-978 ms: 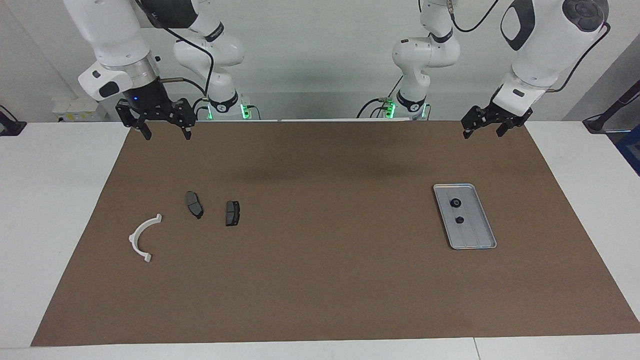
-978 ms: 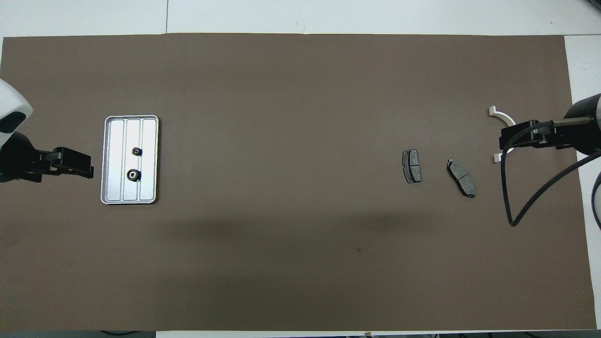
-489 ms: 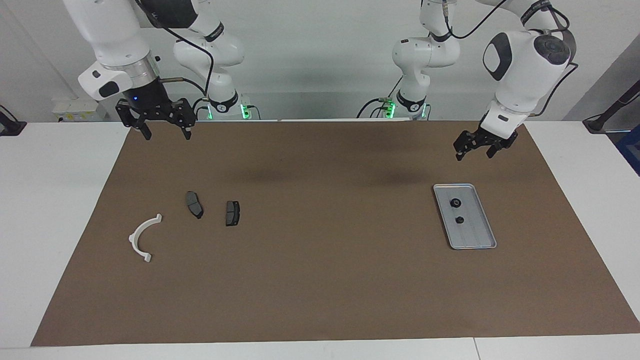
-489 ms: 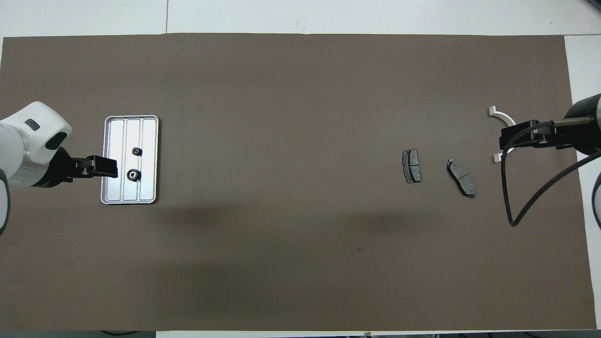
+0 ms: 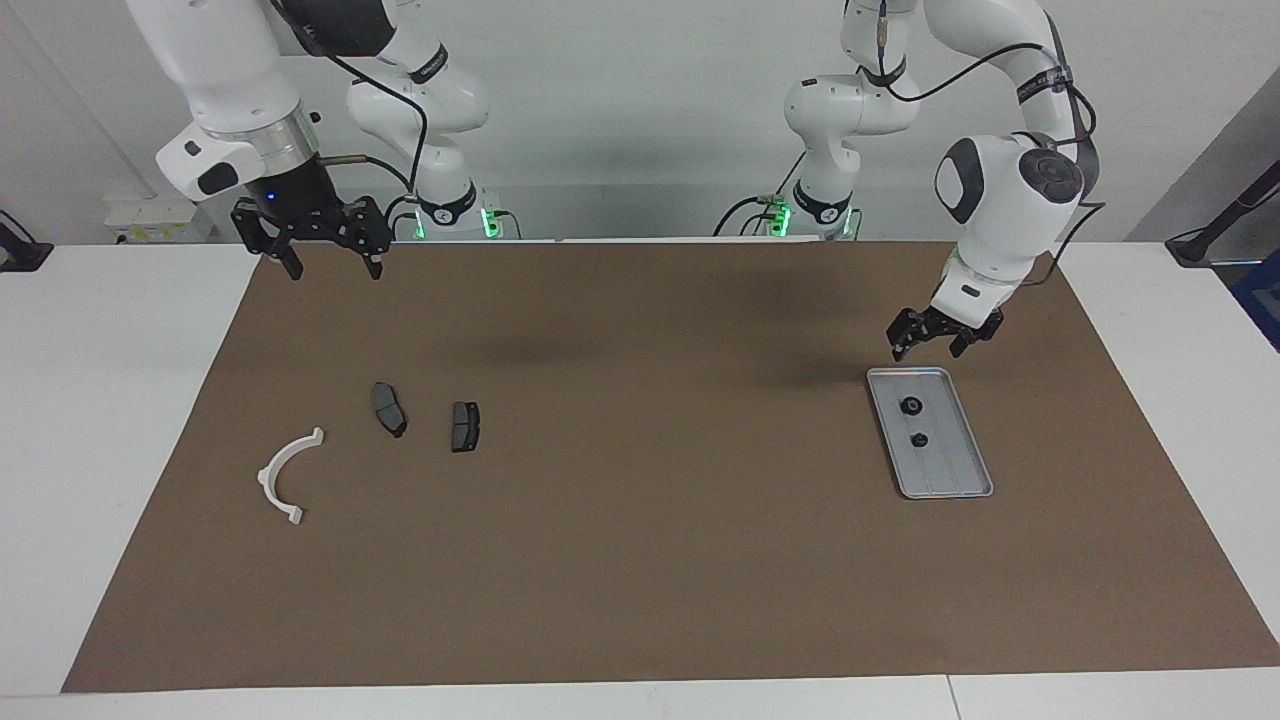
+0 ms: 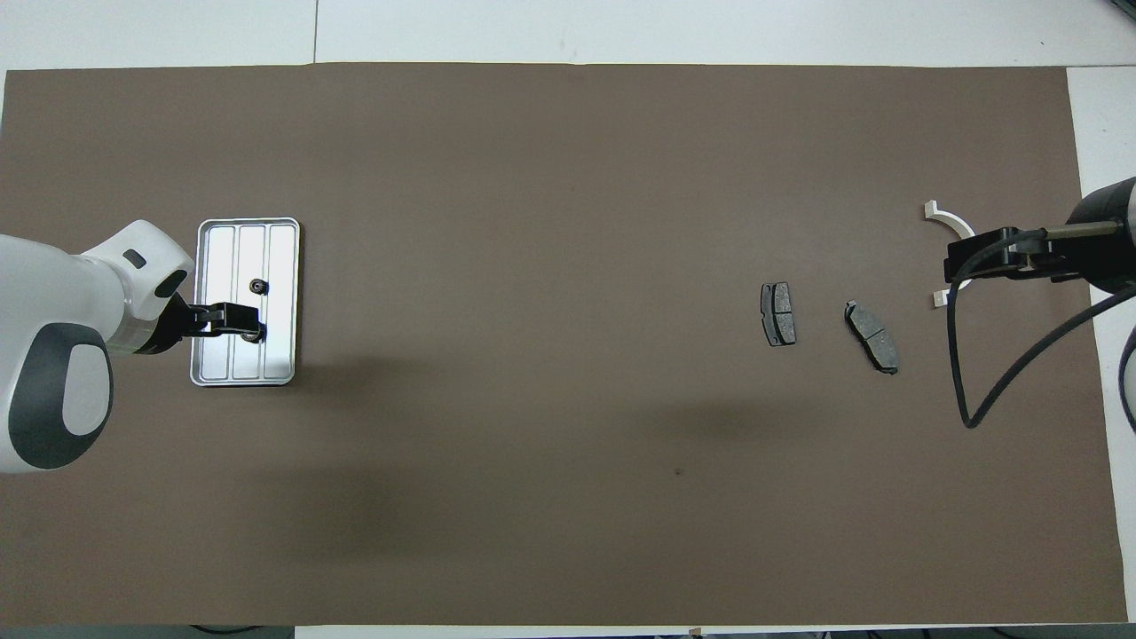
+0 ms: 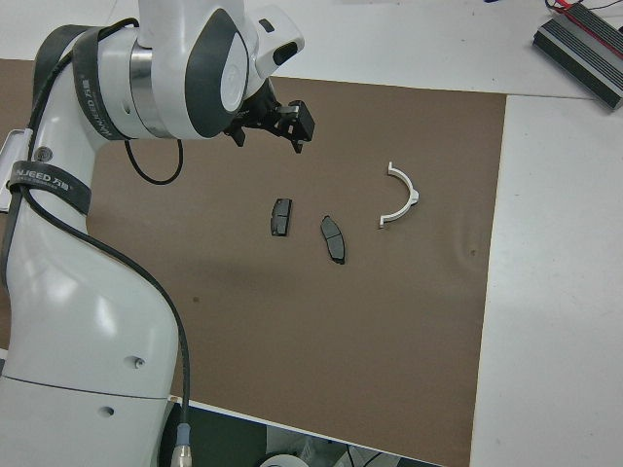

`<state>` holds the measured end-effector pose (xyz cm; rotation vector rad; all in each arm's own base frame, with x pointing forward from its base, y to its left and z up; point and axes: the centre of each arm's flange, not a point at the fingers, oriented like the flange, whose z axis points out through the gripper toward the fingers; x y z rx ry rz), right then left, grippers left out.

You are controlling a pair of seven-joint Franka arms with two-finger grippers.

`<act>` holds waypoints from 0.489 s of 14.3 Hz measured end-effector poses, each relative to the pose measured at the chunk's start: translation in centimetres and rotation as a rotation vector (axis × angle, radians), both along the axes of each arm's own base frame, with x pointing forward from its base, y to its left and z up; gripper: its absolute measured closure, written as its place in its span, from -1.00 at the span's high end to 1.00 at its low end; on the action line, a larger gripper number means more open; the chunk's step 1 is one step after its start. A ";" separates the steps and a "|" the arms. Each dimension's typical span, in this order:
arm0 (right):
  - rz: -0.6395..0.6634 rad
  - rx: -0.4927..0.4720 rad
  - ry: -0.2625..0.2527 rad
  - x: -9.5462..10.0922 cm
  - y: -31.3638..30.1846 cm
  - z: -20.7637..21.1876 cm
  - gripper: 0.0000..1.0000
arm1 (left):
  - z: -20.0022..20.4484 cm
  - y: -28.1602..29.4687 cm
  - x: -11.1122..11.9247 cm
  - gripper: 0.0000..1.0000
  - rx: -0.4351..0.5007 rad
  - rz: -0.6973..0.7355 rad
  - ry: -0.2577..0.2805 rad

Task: Place bearing gear from tray to pile
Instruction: 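Lower the left gripper onto the black bearing and close it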

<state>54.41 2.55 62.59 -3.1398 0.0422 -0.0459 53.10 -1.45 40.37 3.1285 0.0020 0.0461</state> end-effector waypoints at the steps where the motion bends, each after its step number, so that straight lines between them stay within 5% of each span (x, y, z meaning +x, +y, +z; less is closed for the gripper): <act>1: 0.000 0.000 0.000 0.0 0.0 0.0 1.00 | -0.6 1.1 0.1 1.00 0.001 -0.008 0.000; 7: 0.000 0.000 0.000 0.0 0.0 0.0 1.00 | -4.9 3.3 1.0 0.80 0.004 -0.030 0.001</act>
